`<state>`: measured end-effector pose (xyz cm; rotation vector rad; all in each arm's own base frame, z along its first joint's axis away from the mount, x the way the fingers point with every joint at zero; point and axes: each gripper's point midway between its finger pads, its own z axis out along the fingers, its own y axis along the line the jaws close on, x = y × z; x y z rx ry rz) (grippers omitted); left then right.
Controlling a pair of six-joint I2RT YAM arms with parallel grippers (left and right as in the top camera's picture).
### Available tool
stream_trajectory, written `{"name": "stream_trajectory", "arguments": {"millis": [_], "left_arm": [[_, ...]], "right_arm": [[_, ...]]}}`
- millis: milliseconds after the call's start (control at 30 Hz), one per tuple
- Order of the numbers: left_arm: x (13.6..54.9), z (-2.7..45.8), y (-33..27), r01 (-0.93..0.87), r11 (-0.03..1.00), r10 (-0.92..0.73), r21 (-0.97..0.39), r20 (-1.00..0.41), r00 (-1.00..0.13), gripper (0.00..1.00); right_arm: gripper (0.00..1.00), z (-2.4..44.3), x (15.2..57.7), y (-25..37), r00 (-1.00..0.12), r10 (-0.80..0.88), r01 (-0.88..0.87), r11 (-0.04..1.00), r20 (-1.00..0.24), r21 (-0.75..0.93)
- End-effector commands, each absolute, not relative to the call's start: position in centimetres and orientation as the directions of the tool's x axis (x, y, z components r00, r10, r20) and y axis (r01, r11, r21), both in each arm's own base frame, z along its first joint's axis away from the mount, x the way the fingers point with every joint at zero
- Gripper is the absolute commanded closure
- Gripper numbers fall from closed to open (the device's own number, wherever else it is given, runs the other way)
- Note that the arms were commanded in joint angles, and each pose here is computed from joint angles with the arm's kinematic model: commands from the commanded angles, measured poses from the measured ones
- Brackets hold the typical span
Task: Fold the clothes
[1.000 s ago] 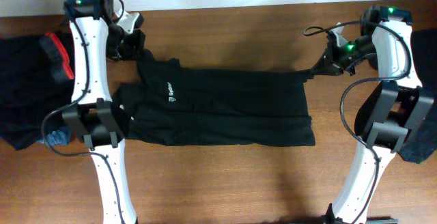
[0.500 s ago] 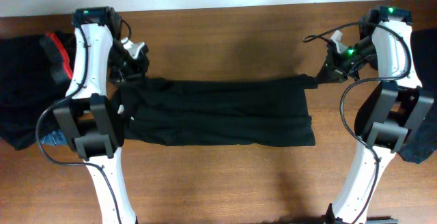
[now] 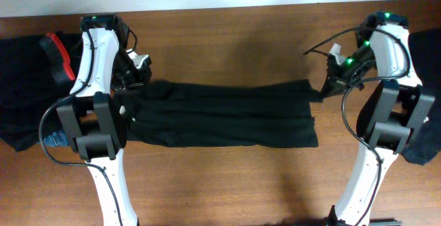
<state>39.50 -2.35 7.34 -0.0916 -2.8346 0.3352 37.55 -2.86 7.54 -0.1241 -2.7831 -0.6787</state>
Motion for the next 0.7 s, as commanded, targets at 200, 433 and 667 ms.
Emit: {"name": "stream_trajectory", "arguments": {"millis": [200, 433, 667], "left_arm": [[35.2, 4.9, -1.5, -0.005, 0.982, 0.078, -0.187, 0.436, -0.897, 0.99], [34.6, 4.6, -1.6, -0.011, 0.981, 0.079, -0.191, 0.459, -0.885, 0.92], [34.6, 4.6, -1.6, -0.012, 0.981, 0.079, -0.192, 0.460, -0.885, 0.66]], "right_arm": [[0.96, 7.5, 36.1, -2.2, -0.950, -0.055, 0.063, 0.930, 0.306, 0.363], [0.70, 6.9, 35.6, -2.5, -0.943, -0.058, 0.061, 0.938, 0.327, 0.342], [0.69, 6.8, 35.8, -2.6, -0.945, -0.055, 0.060, 0.940, 0.322, 0.337]]}}
